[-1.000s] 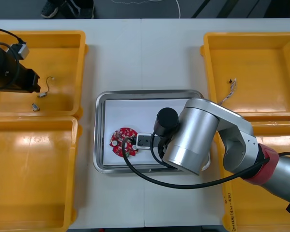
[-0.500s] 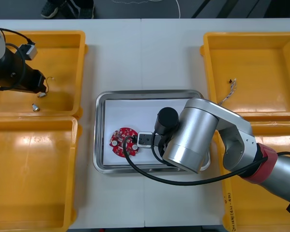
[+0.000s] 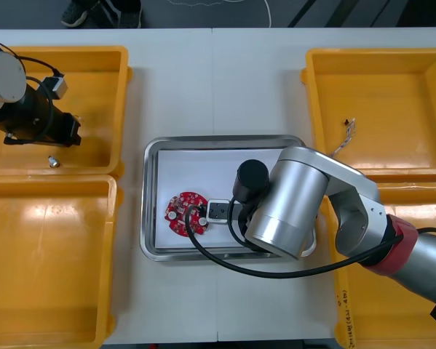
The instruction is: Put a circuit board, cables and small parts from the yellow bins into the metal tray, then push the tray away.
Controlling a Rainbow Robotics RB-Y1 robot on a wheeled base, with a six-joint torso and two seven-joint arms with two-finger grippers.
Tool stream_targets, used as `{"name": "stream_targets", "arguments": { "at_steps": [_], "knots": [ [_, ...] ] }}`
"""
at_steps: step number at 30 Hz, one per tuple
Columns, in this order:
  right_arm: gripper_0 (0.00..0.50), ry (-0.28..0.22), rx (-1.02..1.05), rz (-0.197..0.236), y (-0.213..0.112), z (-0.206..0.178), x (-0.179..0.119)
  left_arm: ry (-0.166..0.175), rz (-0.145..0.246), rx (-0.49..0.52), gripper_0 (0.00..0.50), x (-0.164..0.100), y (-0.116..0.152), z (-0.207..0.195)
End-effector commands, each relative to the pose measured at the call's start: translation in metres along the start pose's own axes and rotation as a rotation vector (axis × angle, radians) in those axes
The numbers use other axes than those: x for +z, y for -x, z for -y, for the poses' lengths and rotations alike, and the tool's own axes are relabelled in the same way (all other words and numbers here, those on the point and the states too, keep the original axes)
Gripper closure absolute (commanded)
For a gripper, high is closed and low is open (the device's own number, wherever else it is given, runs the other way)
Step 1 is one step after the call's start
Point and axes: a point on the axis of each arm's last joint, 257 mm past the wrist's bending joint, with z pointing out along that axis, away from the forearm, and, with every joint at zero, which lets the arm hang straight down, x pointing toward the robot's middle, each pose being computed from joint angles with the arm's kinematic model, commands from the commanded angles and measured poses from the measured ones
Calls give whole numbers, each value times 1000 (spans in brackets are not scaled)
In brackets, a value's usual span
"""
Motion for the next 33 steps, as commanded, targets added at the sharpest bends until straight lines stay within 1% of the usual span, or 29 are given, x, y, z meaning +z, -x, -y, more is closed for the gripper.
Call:
{"name": "stream_targets", "arguments": {
  "at_steps": [1, 4, 7, 11, 13, 14, 15, 19, 21, 22, 24, 25, 26, 27, 28, 29, 31, 33],
  "knots": [
    [0, -14, 0, 40, 7, 25, -33, 4, 63, 78, 0, -7, 31, 12],
    [0, -11, 28, 58, 5, 35, -49, 11, 81, 83, 0, -4, 35, 10],
    [0, -23, 68, 72, -2, 49, -66, 19, 84, 90, 0, -4, 36, 8],
    [0, -45, 124, 71, -18, 72, -85, 28, 88, 95, 0, -3, 36, 5],
    [0, -61, 167, 57, -33, 88, -97, 32, 76, 94, 0, 1, 32, 2],
    [0, -64, 179, 50, -37, 91, -100, 32, 76, 94, 0, 2, 32, 2],
    [0, -74, 202, 48, -44, 99, -105, 33, 75, 100, 0, 3, 32, 2],
    [0, -135, 276, 67, -62, 132, -127, 34, 72, 103, 0, 4, 31, 3],
    [0, -161, 313, 74, -70, 146, -136, 34, 58, 100, 0, 7, 26, 1],
    [0, -174, 333, 77, -76, 154, -141, 34, 57, 101, 0, 7, 26, 1],
    [0, -187, 372, 83, -86, 165, -148, 36, 51, 108, 0, 9, 24, 3],
    [0, -192, 405, 88, -95, 173, -153, 36, 51, 108, 10, 9, 24, 3],
    [0, -194, 423, 90, -99, 176, -155, 36, 51, 108, 69, 9, 24, 3],
    [0, -195, 456, 95, -107, 182, -158, 36, 51, 108, 209, 9, 24, 3],
    [0, -194, 494, 103, -116, 189, -161, 36, 53, 109, 379, 8, 25, 3],
    [0, -192, 528, 105, -126, 194, -164, 35, 51, 108, 444, 9, 24, 4],
    [0, -188, 578, 109, -140, 203, -167, 36, 53, 109, 499, 8, 25, 3],
    [0, -183, 624, 107, -154, 211, -168, 36, 51, 109, 500, 8, 25, 3]
  ]
}}
